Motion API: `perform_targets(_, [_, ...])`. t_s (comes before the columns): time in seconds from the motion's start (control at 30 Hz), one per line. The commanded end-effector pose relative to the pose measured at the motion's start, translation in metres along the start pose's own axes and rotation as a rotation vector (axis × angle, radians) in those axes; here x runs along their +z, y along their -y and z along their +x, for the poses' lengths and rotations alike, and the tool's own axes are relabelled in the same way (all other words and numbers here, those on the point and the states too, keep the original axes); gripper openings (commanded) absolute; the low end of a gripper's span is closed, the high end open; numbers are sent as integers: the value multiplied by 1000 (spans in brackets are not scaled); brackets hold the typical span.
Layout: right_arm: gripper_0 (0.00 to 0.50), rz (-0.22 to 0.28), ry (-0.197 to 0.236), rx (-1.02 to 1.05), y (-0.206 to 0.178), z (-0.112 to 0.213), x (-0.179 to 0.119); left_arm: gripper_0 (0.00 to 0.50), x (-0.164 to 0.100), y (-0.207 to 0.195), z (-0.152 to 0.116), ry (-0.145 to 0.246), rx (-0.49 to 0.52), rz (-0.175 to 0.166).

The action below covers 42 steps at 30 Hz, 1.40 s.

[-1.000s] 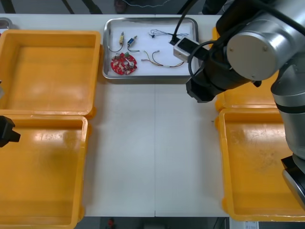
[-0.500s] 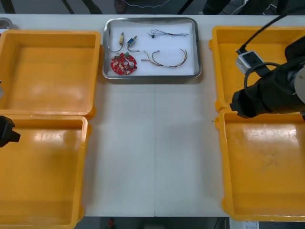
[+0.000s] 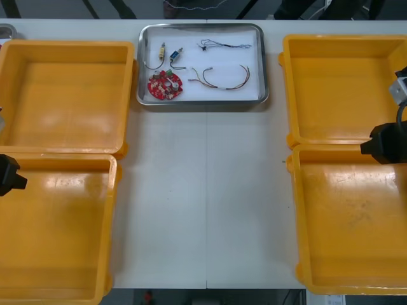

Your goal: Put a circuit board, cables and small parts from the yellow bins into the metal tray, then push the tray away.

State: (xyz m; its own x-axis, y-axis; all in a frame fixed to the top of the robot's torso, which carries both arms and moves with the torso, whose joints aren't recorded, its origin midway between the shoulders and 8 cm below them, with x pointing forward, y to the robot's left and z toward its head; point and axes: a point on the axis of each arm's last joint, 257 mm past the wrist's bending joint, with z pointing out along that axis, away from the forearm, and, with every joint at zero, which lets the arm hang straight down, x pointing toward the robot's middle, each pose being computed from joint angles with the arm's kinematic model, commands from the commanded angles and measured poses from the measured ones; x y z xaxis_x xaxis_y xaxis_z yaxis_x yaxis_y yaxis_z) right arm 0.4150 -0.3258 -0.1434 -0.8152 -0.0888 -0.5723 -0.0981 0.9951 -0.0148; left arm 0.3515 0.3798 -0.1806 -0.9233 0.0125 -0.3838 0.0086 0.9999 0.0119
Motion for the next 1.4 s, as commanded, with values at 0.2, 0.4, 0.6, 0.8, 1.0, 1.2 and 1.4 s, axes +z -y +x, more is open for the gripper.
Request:
perform_targets(0.2, [500,99,-26,75,50,30,-13,500,-13,-14,0,12,99,-46])
perform_targets(0.4, [500,78,-42,80,43,36,-9,500,-13,-14,0,12,99,-46])
perform_targets(0.6, [500,65,-46,86,38,37,-8,500,-13,-14,0,12,99,-46])
perform_targets(0.8, [500,50,-51,84,34,37,-7,500,-13,-14,0,12,99,-46])
perform_targets(1.0, [500,45,-53,81,32,38,-7,500,-13,-14,0,12,99,-46])
perform_targets(1.2, [500,53,-54,84,35,39,-7,500,-13,-14,0,12,99,-46])
perform_targets(1.4, [500,53,-54,84,35,39,-7,500,-13,-14,0,12,99,-46])
